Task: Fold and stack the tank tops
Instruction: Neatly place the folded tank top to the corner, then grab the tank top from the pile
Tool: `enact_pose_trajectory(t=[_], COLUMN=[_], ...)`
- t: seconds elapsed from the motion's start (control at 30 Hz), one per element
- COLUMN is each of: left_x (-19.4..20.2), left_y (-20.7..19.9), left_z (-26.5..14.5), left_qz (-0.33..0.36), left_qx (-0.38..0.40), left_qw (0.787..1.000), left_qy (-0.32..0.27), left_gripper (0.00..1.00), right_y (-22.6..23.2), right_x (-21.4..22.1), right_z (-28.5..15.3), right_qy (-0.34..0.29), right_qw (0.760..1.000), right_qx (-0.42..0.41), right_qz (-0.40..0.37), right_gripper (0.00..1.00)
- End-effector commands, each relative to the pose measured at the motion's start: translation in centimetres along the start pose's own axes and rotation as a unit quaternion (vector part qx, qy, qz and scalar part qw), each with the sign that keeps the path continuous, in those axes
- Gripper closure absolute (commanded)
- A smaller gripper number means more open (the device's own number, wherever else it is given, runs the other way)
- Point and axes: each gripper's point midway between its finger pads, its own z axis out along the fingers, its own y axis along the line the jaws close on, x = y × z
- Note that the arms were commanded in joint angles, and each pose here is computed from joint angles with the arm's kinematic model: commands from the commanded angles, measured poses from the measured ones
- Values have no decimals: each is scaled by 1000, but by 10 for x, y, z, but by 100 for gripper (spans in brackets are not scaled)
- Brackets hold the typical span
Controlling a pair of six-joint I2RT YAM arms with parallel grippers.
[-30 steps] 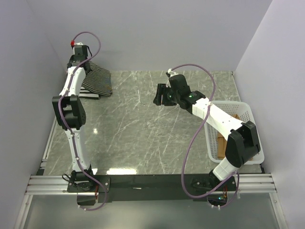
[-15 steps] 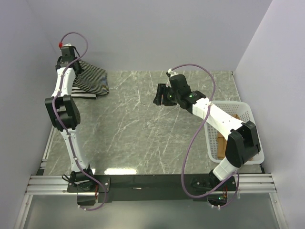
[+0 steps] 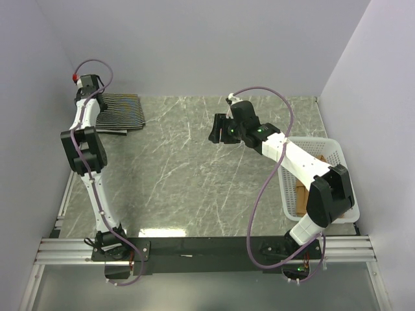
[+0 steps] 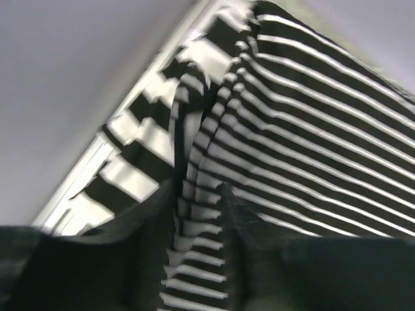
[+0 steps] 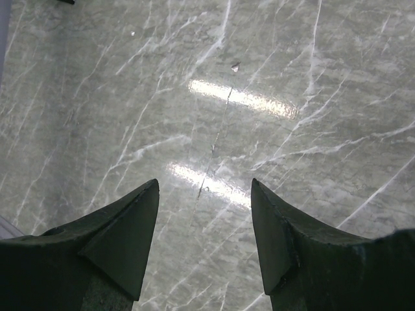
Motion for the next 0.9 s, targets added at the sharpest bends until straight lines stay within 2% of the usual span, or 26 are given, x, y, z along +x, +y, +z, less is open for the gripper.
enact_pose_trajectory(t=[0.0,0.1,0.2,0.23,0.3,0.33,0.4,0.43,0.47,0.57,0.67,0.7,0.73,0.8,0.83,0.87], left_x=[-41,-57,-69,-84,-74,-86,-72,-79,-64,-45,-20,-10,-4,28,43,61], left_y=[16,25,26,23,11,9,3,-2,-3,-33,-67,-74,-95,-107,-122,-128], left_z=[-16,-35,-62,-87,-100,-125,-139,-164,-169,-215,-275,-290,-331,-353,-387,-395], left_qz=[-47,-72,-100,-118,-121,-139,-137,-149,-151,-160,-136,-129,-114,-85,-64,-49], left_qx=[-54,-76,-61,-45,-7,9,29,44,50,139,225,240,294,324,369,386], left_qw=[995,990,987,983,985,981,981,977,979,971,958,956,942,937,922,918], left_qy=[-73,-96,-112,-130,-123,-138,-131,-145,-130,-115,-113,-110,-119,-102,-98,-82], left_gripper=[56,31,24,20,15,11,10,9,9,9,8,8,7,4,3,2], right_y=[-1,-5,-9,-16,-26,-32,-46,-50,-63,-97,-131,-150,-160,-188,-194,-203], right_x=[-8,-14,-18,-19,-20,-23,-27,-27,-30,-30,-21,-22,-12,2,6,12], right_z=[1,0,-6,-10,-16,-24,-34,-44,-52,-80,-111,-125,-139,-156,-166,-172], right_qy=[-18,-26,-33,-41,-49,-58,-72,-79,-89,-107,-120,-141,-144,-161,-173,-176], right_qw=[1000,1000,999,998,996,994,991,989,986,972,947,930,920,892,883,874], right_qx=[-7,12,27,47,73,86,108,110,125,180,258,300,323,371,380,393], right_qz=[-6,-5,1,4,11,19,42,52,67,111,146,161,171,203,214,225], right_gripper=[34,34,34,33,32,31,30,30,30,30,30,26,24,19,17,15])
